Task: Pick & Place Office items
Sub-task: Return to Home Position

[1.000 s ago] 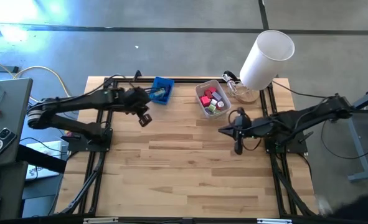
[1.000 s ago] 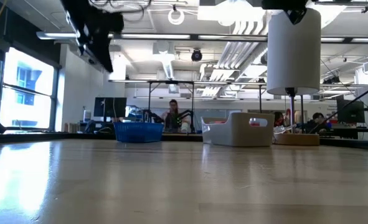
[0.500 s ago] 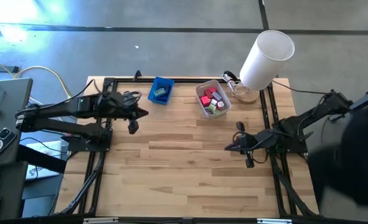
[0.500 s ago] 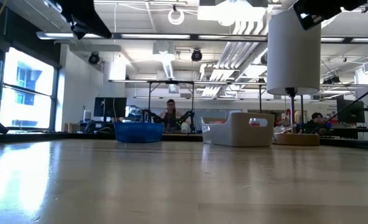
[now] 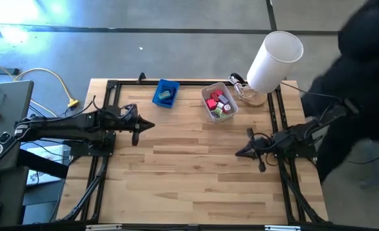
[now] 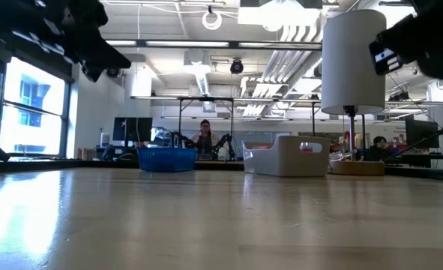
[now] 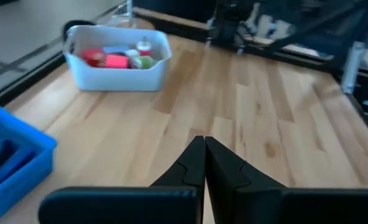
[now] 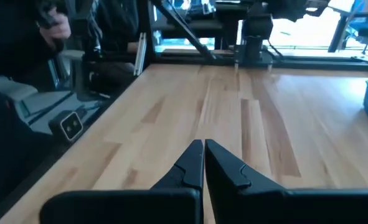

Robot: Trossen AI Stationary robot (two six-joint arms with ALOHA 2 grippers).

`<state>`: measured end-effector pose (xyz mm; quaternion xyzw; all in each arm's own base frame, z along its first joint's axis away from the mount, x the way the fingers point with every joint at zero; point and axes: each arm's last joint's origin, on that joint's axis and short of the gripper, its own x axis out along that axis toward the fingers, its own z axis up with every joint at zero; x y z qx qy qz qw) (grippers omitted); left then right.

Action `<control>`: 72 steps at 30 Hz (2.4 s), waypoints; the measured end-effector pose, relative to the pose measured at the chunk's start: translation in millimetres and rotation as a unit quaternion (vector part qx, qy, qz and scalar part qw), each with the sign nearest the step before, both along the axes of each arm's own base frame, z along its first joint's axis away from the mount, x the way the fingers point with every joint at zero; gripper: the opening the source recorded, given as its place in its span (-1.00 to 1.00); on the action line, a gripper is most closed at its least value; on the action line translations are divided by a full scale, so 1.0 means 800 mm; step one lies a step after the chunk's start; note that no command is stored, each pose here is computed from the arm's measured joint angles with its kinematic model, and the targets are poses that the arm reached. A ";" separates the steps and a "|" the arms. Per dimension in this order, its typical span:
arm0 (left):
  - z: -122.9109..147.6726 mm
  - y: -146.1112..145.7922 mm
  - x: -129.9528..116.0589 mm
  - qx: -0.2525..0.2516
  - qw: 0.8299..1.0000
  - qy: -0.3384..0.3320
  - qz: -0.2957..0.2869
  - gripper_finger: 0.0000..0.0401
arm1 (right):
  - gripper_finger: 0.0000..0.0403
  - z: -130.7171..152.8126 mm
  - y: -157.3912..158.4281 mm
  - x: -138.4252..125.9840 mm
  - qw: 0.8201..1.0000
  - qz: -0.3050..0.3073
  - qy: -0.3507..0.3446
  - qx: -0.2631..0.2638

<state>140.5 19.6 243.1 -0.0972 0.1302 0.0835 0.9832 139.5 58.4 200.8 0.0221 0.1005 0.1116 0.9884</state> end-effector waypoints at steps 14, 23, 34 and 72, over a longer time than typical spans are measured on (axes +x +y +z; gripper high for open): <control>-0.057 0.000 -0.002 0.045 0.998 -0.017 -0.031 -1.00 | -0.99 -0.059 -0.020 -0.022 0.999 0.004 -0.017 0.046; -0.057 -0.005 -0.008 0.038 0.994 -0.028 -0.099 -1.00 | -0.99 -0.066 -0.023 -0.024 0.999 -0.018 0.014 0.050; -0.045 0.006 -0.042 0.083 0.994 -0.062 -0.031 -1.00 | -0.99 -0.058 -0.025 -0.029 0.999 -0.013 -0.023 0.029; -0.087 0.003 -0.065 0.043 0.991 -0.081 -0.094 -1.00 | -0.99 -0.068 -0.031 -0.034 0.998 -0.063 0.015 0.005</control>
